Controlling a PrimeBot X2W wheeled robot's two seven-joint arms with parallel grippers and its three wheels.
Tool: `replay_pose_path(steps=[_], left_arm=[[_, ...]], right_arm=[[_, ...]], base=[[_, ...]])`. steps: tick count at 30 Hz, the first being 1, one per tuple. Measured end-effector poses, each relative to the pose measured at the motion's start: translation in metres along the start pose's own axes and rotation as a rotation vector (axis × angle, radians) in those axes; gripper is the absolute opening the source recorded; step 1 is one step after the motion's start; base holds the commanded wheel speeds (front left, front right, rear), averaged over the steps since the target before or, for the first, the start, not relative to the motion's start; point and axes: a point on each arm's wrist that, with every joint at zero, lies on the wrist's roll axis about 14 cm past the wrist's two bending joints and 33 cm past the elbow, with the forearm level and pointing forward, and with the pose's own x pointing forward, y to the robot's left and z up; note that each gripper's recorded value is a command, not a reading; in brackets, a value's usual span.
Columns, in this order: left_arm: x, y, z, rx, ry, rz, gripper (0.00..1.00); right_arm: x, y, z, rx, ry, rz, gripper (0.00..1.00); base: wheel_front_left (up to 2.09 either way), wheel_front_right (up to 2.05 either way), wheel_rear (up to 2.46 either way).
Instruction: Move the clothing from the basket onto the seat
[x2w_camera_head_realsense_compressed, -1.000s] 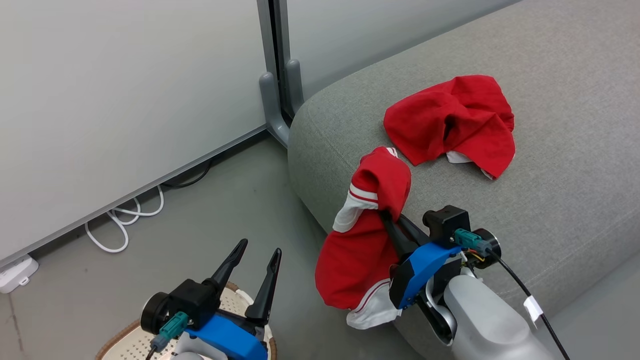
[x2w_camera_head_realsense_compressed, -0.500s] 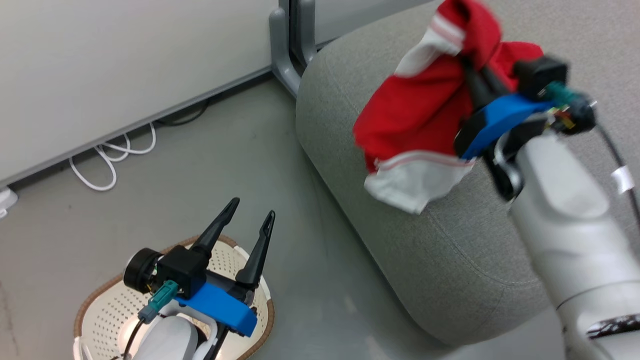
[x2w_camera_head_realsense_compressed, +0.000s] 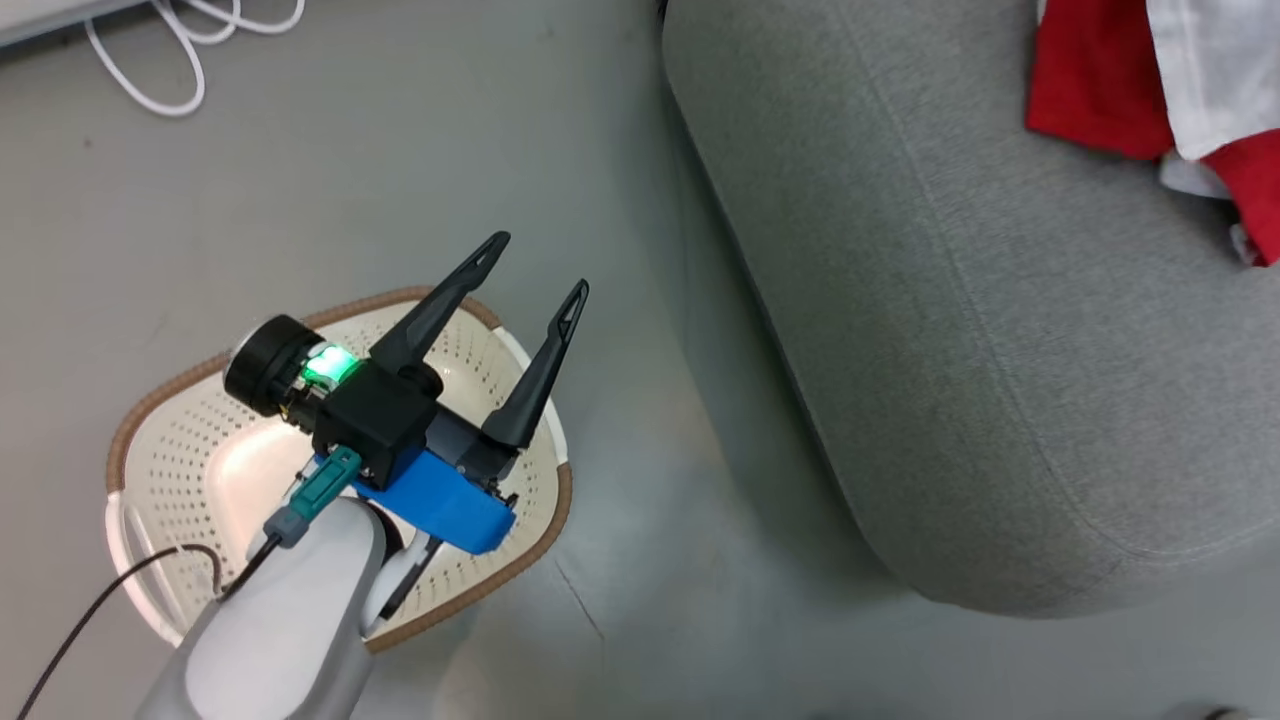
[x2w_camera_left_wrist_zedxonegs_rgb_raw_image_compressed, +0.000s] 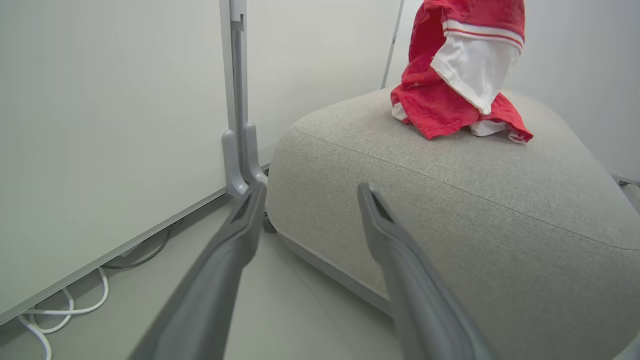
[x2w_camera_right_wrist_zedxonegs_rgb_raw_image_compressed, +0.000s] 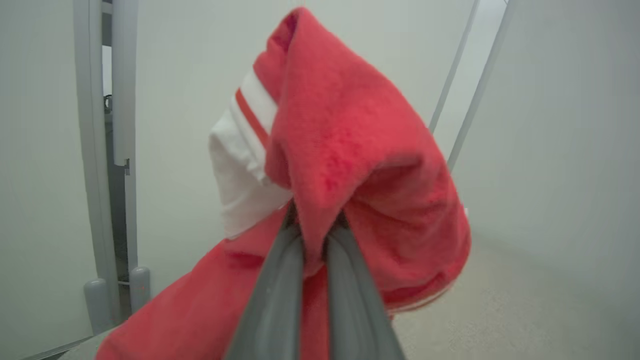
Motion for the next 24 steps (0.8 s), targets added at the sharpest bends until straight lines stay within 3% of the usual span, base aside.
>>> replay_pose_path(steps=[6, 9, 13, 19, 20, 21, 22, 23, 24], left_arm=[[-0.011, 0.031, -0.042, -0.013, 0.074, 0.038, 1.00], [-0.016, 0.038, -0.056, -0.030, 0.099, 0.053, 1.00], [-0.018, 0.040, -0.058, -0.040, 0.100, 0.062, 1.00], [-0.017, 0.040, -0.045, -0.031, 0.080, 0.073, 1.00], [-0.017, 0.040, -0.042, -0.029, 0.078, 0.075, 1.00], [-0.018, 0.039, -0.040, -0.030, 0.078, 0.077, 1.00], [-0.019, 0.037, -0.037, -0.029, 0.078, 0.078, 1.00], [-0.019, 0.034, -0.034, -0.032, 0.077, 0.079, 1.00], [-0.020, 0.032, -0.031, -0.034, 0.075, 0.081, 1.00]], right_arm=[[-0.020, 0.052, -0.120, -0.008, 0.237, 0.057, 0.00], [-0.035, 0.072, -0.159, -0.004, 0.320, 0.082, 0.00], [-0.048, 0.076, -0.177, -0.013, 0.360, 0.091, 0.00], [-0.056, 0.072, -0.173, -0.015, 0.356, 0.090, 0.00], [-0.056, 0.070, -0.170, -0.016, 0.352, 0.091, 0.04], [-0.057, 0.069, -0.167, -0.017, 0.347, 0.091, 0.15], [-0.057, 0.068, -0.163, -0.019, 0.339, 0.093, 0.41], [-0.058, 0.066, -0.159, -0.022, 0.333, 0.094, 0.58], [-0.059, 0.064, -0.156, -0.024, 0.329, 0.095, 1.00]], base=[[0.00, 0.00, 0.00], [0.00, 0.00, 0.00], [0.00, 0.00, 0.00], [0.00, 0.00, 0.00], [0.00, 0.00, 0.00], [0.00, 0.00, 0.00], [0.00, 0.00, 0.00], [0.00, 0.00, 0.00], [0.00, 0.00, 0.00]])
